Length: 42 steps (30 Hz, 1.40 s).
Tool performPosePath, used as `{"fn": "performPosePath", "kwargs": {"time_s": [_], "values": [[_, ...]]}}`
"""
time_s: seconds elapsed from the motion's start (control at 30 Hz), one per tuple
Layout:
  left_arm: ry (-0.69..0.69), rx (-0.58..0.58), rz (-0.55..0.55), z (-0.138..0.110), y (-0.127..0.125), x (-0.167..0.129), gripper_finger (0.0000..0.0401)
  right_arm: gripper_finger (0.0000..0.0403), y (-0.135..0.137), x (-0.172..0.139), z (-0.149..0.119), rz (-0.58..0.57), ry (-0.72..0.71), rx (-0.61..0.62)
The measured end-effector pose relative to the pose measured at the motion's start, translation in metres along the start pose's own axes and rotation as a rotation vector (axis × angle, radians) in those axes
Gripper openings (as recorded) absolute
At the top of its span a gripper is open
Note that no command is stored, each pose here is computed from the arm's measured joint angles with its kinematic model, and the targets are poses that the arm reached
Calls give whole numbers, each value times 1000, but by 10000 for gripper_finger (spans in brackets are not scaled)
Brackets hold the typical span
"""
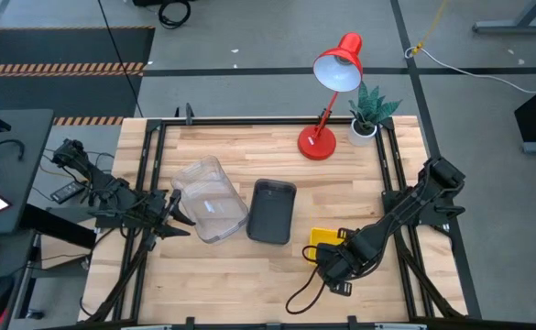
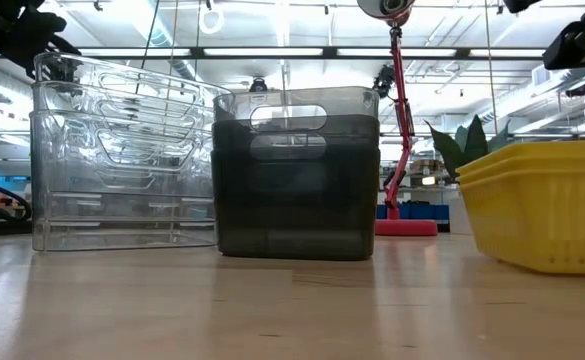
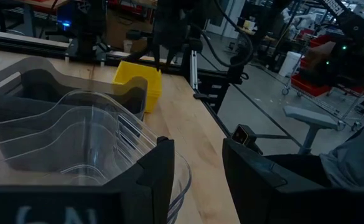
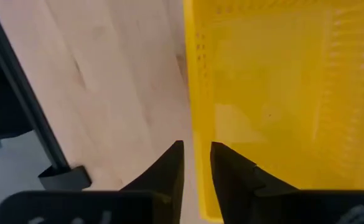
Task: Stack baskets by color
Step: Stack the top yellow bin on the yellow bins, then return to Home Position
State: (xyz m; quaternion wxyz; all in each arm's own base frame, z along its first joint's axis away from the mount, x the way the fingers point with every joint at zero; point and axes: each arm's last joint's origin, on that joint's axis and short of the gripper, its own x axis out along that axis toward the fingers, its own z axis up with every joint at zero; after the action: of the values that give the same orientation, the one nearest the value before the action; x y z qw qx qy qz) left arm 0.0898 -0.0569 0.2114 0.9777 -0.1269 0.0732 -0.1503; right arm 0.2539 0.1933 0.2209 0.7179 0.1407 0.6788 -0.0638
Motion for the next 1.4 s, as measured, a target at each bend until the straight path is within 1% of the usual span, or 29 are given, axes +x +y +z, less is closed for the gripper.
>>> {"fn": "performPosePath", "kwargs": {"time_s": [0.13, 0.27, 0.37, 0.5, 0.63, 0.77, 0.83, 0.97, 1.07, 1.17, 1.27, 1.4], "values": [[0, 0, 0, 0, 0, 0, 142, 102, -4, -5, 0, -1, 4, 3], [-6, 2, -2, 1, 0, 0, 142, 105, -9, -13, 0, -72, -97, -30], [-20, 6, -2, 2, 0, 0, 142, 95, -14, -21, -1, -86, -181, -66], [-37, 51, 9, 3, 0, 0, 141, 69, -25, -32, 0, -43, -311, -97], [-63, 103, 7, 6, -1, 0, 135, 35, -46, -36, -3, 32, -427, -95], [-73, 111, 13, 7, -1, 0, 128, 7, -71, -35, -12, 88, -547, -78], [-97, 99, 23, 4, 0, 1, 126, 5, -84, -33, -15, 116, -617, -65], [-143, 87, 28, -21, 6, 7, 126, 10, -109, -28, -23, 167, -744, -55], [-188, 82, 22, -33, 9, 9, 125, 6, -128, -24, -29, 197, -827, -39], [-192, 113, 26, -33, 9, 9, 125, 4, -145, -20, -33, 223, -912, -24], [-227, 153, 23, -29, 9, 8, 125, 4, -160, -16, -37, 239, -998, -14], [-266, 236, 7, -25, 7, 6, 125, 3, -172, -12, -42, 245, -1075, -16]]}}
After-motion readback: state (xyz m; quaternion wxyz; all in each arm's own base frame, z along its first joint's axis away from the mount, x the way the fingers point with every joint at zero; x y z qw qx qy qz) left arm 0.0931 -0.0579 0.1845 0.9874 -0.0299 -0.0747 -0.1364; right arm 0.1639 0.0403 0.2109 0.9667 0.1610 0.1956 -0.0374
